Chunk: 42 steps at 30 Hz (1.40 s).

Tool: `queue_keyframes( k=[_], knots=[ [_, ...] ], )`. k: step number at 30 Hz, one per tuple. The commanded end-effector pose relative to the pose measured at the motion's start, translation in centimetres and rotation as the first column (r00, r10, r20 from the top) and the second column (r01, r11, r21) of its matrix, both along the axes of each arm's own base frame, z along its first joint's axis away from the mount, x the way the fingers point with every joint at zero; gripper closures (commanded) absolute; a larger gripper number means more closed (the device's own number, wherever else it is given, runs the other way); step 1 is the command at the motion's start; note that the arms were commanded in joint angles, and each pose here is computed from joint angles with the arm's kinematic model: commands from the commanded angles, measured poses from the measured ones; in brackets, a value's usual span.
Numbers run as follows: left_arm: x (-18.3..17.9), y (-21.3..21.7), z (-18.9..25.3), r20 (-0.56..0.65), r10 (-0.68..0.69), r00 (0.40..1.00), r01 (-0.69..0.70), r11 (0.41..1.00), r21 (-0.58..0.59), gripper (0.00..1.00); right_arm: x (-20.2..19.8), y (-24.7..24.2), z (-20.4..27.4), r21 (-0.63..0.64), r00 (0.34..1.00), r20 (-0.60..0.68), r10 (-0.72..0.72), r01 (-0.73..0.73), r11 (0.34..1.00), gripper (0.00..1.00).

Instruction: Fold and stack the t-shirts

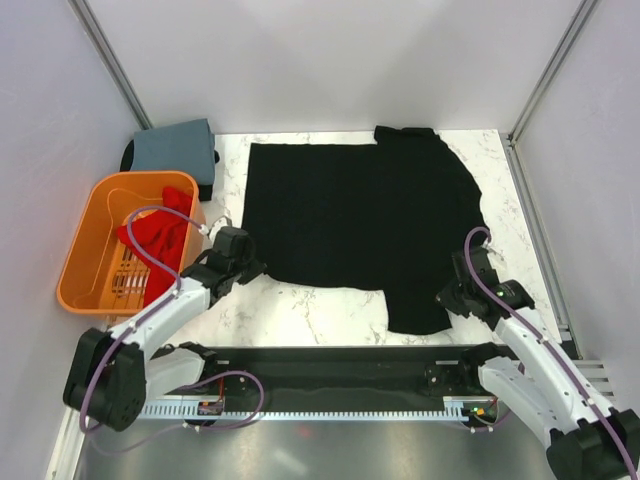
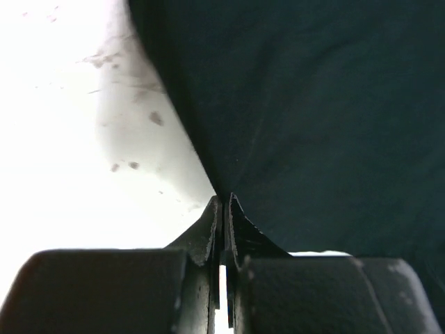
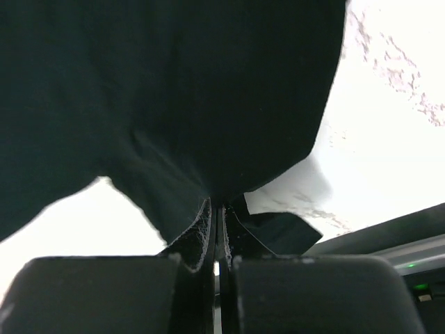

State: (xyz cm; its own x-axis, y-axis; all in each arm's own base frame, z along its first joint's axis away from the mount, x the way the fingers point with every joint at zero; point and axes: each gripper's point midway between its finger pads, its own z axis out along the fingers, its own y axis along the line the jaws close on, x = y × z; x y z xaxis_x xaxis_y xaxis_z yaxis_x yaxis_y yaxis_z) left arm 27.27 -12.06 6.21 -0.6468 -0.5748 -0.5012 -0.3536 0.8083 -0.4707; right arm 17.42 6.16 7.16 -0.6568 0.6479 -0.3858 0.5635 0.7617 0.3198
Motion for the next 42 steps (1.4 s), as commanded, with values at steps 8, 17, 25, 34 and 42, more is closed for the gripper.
queue_keyframes(
  k=[8, 17, 25, 34, 42],
  knots=[
    [-0.8, -1.1, 4.6, 0.003, -0.158, 0.987, 0.158, 0.987, 0.02, 0.95, 2.3, 0.3, 6.4, 0.001, 0.994, 0.112, 0.003, -0.004, 1.0, 1.0],
    [4.1, -1.5, 5.4, -0.123, -0.271, 0.955, 0.288, 0.944, 0.161, 0.92, 10.5, 0.3, 11.4, -0.146, 0.987, 0.159, 0.035, -0.012, 0.989, 1.0],
    [9.0, 0.0, 6.3, -0.141, -0.267, 0.953, 0.287, 0.947, 0.144, 0.92, 19.1, 0.3, 13.9, -0.18, 0.981, 0.183, 0.059, -0.026, 0.983, 1.0],
    [14.4, 1.6, 3.3, -0.224, -0.29, 0.93, 0.305, 0.952, 0.036, 0.78, 29.8, -0.5, 10.3, -0.227, 0.992, 0.114, 0.054, -0.027, 0.973, 1.0],
    [16.5, 1.7, 4.0, -0.234, -0.287, 0.929, 0.288, 0.957, -0.032, 0.36, 35.8, -2.5, 7.1, -0.232, 0.993, 0.008, 0.114, -0.109, 0.967, 0.02]
  ],
)
